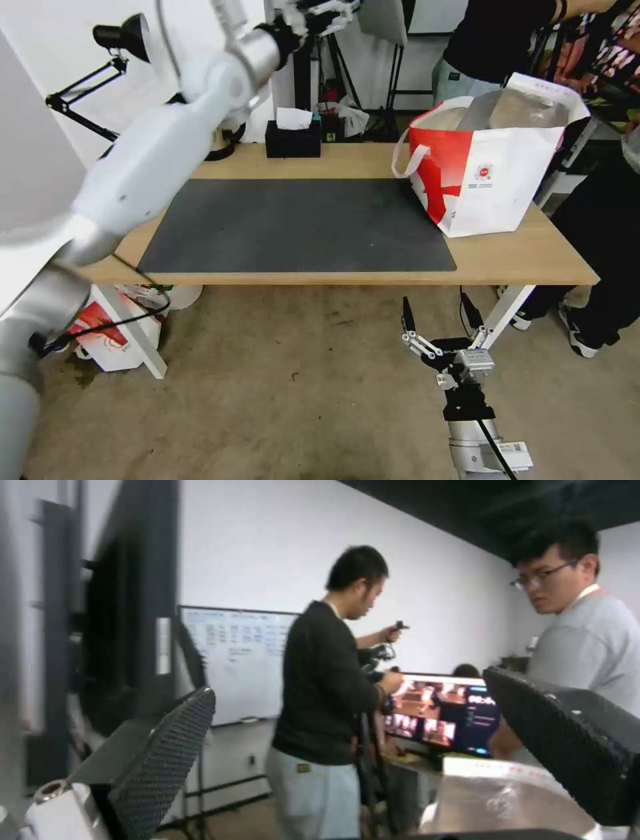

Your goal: Pick up the trash from the table and place it into the takeout bag.

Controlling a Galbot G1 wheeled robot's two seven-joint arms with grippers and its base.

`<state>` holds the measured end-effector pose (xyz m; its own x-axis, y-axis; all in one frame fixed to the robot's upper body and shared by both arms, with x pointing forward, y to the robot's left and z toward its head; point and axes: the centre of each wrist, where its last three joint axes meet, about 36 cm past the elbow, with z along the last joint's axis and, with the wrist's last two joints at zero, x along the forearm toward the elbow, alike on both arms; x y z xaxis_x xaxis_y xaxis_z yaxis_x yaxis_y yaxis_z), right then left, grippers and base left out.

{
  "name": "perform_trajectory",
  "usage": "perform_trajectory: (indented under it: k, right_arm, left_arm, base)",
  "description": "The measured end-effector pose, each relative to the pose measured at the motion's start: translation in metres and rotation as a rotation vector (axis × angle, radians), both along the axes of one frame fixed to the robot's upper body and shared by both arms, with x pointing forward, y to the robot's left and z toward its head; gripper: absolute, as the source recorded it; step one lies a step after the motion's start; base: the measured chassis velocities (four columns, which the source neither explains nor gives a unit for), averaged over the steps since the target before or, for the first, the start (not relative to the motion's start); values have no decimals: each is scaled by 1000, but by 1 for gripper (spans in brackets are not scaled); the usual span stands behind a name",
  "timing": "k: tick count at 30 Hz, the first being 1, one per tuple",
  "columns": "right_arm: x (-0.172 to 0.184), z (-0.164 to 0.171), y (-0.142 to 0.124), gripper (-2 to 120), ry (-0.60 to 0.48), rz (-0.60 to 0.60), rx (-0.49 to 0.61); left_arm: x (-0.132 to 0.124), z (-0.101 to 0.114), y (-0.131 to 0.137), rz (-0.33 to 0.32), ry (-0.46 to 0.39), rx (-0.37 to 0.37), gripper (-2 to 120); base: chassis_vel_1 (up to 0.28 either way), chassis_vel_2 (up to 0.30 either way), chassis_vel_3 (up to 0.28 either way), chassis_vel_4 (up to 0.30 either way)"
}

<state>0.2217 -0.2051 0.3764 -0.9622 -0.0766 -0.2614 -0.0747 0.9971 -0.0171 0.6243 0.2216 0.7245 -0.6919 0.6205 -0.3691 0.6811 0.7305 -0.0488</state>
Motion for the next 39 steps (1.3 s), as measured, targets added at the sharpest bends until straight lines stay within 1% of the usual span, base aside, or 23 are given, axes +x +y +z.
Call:
perform_trajectory:
  k: [1,2,3,5,6,7,8,9,10,11,13,14,17,18,19,22,23,26,28,30,35,37,39]
  right_arm:
    - [0,0,0,100,0,0,0]
    - [0,0,0,100,0,0,0]
    - [0,0,0,100,0,0,0]
    - [0,0,0,100,0,0,0]
    - [0,0,0,100,0,0,0]
    - [0,0,0,100,0,0,0]
    - [0,0,0,100,0,0,0]
    - [0,0,0,100,0,0,0]
    - [0,0,0,100,0,0,0]
    - [0,0,0,100,0,0,0]
    - [0,0,0,100,0,0,0]
    - [0,0,0,100,0,0,0]
    - [0,0,0,100,0,0,0]
    - [0,0,0,100,0,0,0]
    - [0,0,0,100,0,0,0]
    - [0,0,0,100,0,0,0]
    - [0,0,0,100,0,0,0]
    - [0,0,0,100,0,0,0]
    - [0,0,0,100,0,0,0]
    - [0,0,0,100,0,0,0]
    - [0,0,0,100,0,0,0]
    - [0,0,0,100,0,0,0]
    - [0,0,0,100,0,0,0]
  left_arm:
    - [-5,-5,6,9,-7,4,100]
    - [-19,-20,21,40,-34,17,100]
    - [-19,-20,21,40,-34,17,100]
    - [-38,-43,37,79,-58,31,100]
    - [-38,-43,37,79,-58,31,100]
    - [-51,-50,45,106,-74,19,100]
    - [-73,-57,55,141,-106,-2,100]
    - [-88,-72,60,167,-123,11,100]
    - [-88,-72,60,167,-123,11,100]
    - [-95,-81,62,183,-136,24,100]
    - [-124,-111,66,232,-169,46,100]
    - [-124,-111,66,232,-169,46,100]
    - [-153,-134,68,279,-159,19,100]
    - [-168,-147,70,306,-156,12,100]
    - [-168,-147,70,306,-156,12,100]
    - [-194,-169,74,364,-174,5,100]
    - [-194,-169,74,364,-174,5,100]
    - [-217,-178,71,415,-195,-26,100]
    - [-223,-182,70,426,-199,-28,100]
    - [-236,-197,67,455,-200,-33,100]
    - [-253,-217,63,484,-191,-39,100]
    - [-257,-220,62,487,-186,-42,100]
    - [-270,-229,56,499,-163,-63,100]
  base:
    - [0,0,0,0]
    - [0,0,0,0]
    - [0,0,0,0]
    - [0,0,0,0]
    - [0,0,0,0]
    - [0,0,0,0]
    - [0,0,0,0]
    - [0,0,0,0]
    - [0,0,0,0]
    - [0,0,0,0]
    - [0,0,0,0]
    - [0,0,0,0]
    - [0,0,0,0]
    - [0,0,0,0]
    - [0,0,0,0]
    - [0,0,0,0]
    - [0,0,0,0]
    - [0,0,0,0]
    - [0,0,0,0]
    - [0,0,0,0]
    - [0,0,0,0]
    - [0,0,0,0]
    - [0,0,0,0]
